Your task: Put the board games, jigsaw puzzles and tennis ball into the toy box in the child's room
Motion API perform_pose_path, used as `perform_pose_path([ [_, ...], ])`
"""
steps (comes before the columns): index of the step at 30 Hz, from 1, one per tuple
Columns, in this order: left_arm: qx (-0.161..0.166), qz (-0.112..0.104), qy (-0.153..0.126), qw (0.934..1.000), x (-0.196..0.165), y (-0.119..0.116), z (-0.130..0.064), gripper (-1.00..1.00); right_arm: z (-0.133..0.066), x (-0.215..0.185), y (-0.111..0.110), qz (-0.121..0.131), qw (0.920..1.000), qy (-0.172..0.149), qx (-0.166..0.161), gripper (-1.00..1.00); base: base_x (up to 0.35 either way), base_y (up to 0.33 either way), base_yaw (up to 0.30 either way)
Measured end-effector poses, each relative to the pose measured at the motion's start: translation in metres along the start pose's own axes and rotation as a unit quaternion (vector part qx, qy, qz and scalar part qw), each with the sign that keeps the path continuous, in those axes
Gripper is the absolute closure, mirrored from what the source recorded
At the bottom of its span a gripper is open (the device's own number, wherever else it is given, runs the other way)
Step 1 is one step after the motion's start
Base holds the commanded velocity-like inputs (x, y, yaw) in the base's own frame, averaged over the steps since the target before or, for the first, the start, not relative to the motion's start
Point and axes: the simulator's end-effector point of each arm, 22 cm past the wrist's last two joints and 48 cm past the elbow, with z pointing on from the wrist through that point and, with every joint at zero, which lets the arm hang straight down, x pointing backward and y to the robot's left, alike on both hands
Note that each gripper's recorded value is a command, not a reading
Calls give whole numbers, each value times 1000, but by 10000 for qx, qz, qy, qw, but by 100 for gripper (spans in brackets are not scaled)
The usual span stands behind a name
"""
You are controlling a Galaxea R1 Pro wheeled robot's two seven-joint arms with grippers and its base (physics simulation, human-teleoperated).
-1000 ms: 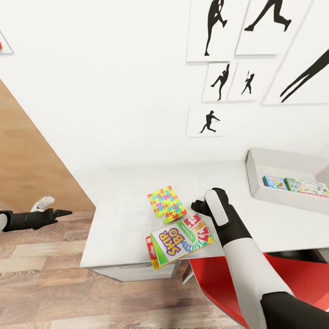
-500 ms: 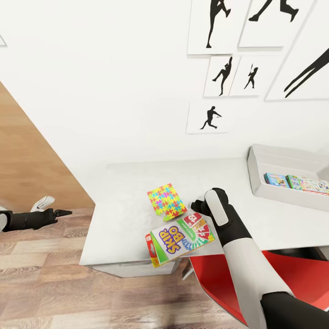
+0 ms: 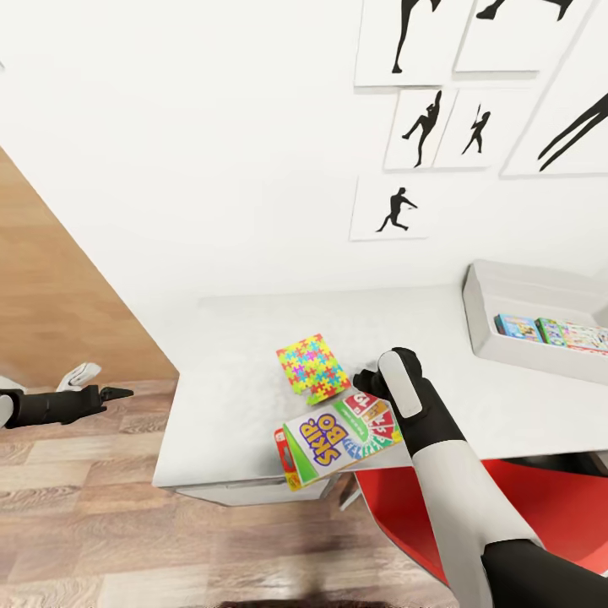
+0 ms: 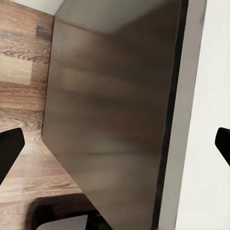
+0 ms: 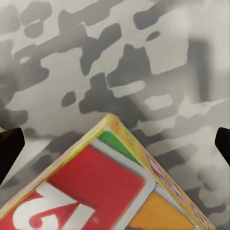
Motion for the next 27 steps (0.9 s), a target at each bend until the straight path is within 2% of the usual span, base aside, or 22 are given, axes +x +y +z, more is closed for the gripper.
perform_pose_path([
  [17, -12, -14, 30, 10000, 2, 2, 3, -100, 5, 2, -2, 30, 10000, 11, 23, -100, -13, 12, 0],
  [27, -12, -15, 29, 10000, 2, 2, 3, -100, 5, 3, -2, 30, 10000, 11, 24, -100, -81, 35, 0],
])
